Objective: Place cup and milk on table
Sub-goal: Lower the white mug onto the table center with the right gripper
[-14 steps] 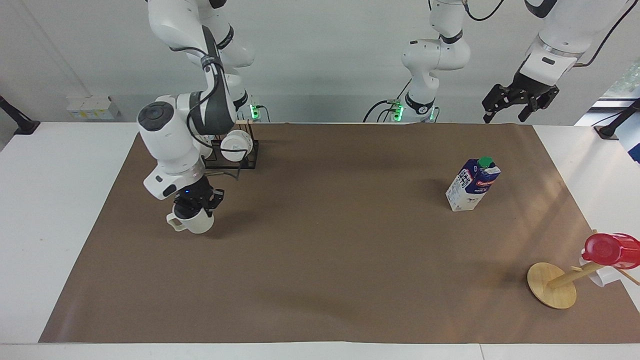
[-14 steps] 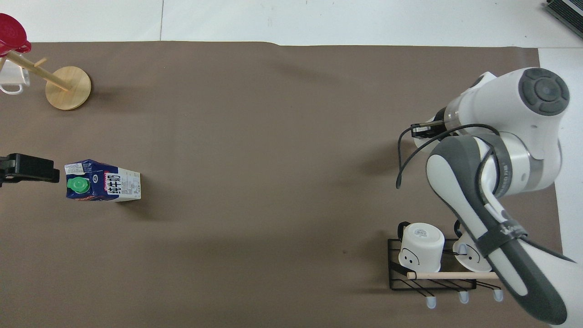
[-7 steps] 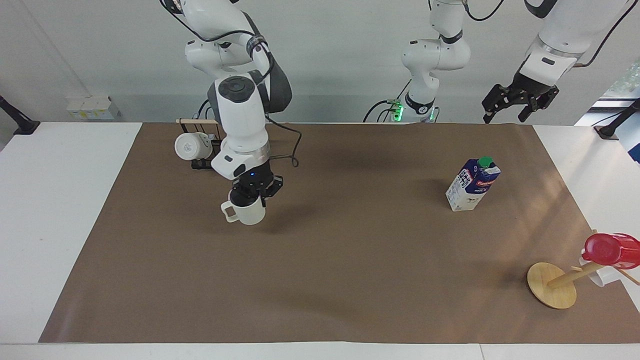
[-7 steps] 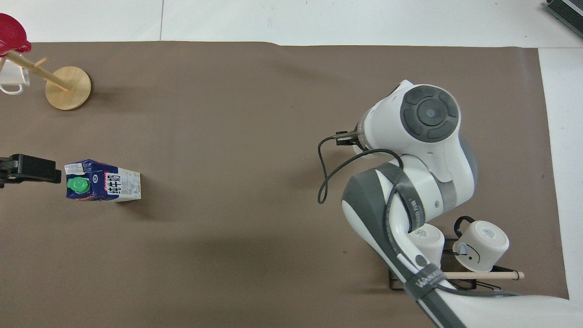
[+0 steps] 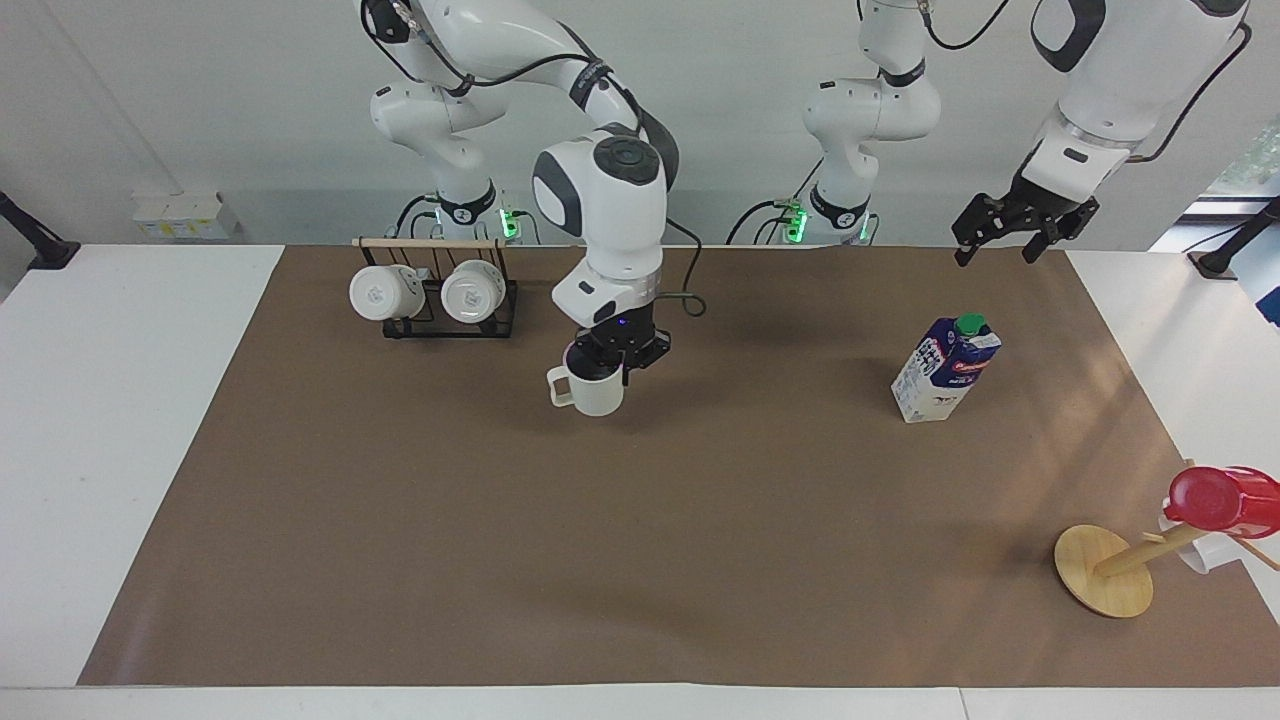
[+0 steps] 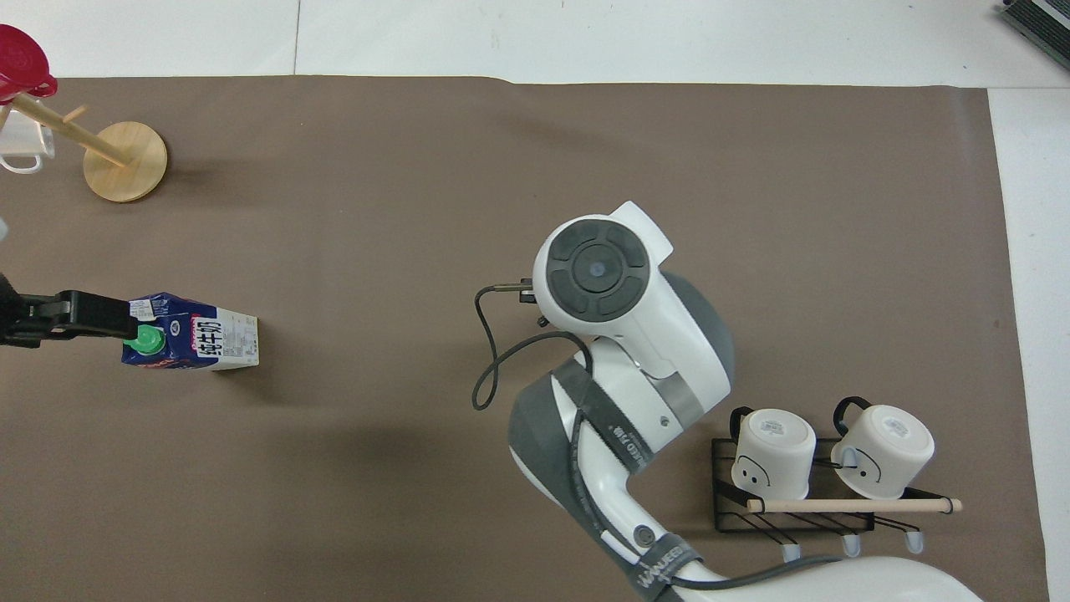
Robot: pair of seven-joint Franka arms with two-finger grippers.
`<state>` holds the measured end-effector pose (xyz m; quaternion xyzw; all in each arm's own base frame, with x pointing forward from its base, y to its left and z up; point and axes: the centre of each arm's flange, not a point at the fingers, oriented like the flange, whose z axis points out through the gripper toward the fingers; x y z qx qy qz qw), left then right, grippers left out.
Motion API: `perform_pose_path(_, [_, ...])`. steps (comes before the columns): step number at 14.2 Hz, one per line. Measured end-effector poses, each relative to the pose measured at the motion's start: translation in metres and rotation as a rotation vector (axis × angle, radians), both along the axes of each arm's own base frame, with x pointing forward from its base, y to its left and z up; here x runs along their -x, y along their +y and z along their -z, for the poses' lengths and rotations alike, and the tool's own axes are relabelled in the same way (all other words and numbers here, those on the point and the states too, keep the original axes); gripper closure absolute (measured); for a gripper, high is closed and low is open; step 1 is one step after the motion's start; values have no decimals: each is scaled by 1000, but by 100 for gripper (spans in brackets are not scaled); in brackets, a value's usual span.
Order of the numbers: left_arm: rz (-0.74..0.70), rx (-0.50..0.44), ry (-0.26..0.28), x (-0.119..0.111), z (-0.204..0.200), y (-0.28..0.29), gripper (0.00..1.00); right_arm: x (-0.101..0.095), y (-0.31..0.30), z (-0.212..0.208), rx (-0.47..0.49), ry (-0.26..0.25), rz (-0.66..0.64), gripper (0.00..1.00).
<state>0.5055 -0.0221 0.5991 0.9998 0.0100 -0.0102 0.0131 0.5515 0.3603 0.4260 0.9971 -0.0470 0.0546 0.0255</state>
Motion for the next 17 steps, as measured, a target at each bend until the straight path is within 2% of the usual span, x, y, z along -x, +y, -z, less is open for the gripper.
perform_pose_path(3, [7, 1, -21, 2, 23, 4, 0, 19, 52, 19, -1, 8, 32, 96])
perform_pose_path(6, [19, 0, -48, 0, 43, 12, 0, 31, 78, 34, 0, 19, 67, 96])
perform_pose_path(11, [42, -15, -81, -1, 83, 16, 0, 36, 88, 51, 7, 32, 125, 95])
perform_pose_path(13, [44, -16, -89, 0, 97, 17, 0, 34, 84, 60, 8, 33, 182, 84])
perform_pose_path(14, [45, -17, -94, 1, 105, 19, 0, 34, 83, 63, 7, 32, 204, 83])
perform_pose_path(15, [50, -18, -100, 2, 114, 21, 0, 33, 80, 66, 8, 34, 221, 78])
perform_pose_path(17, [60, -19, -103, 5, 130, 21, 0, 29, 74, 67, 7, 33, 242, 56])
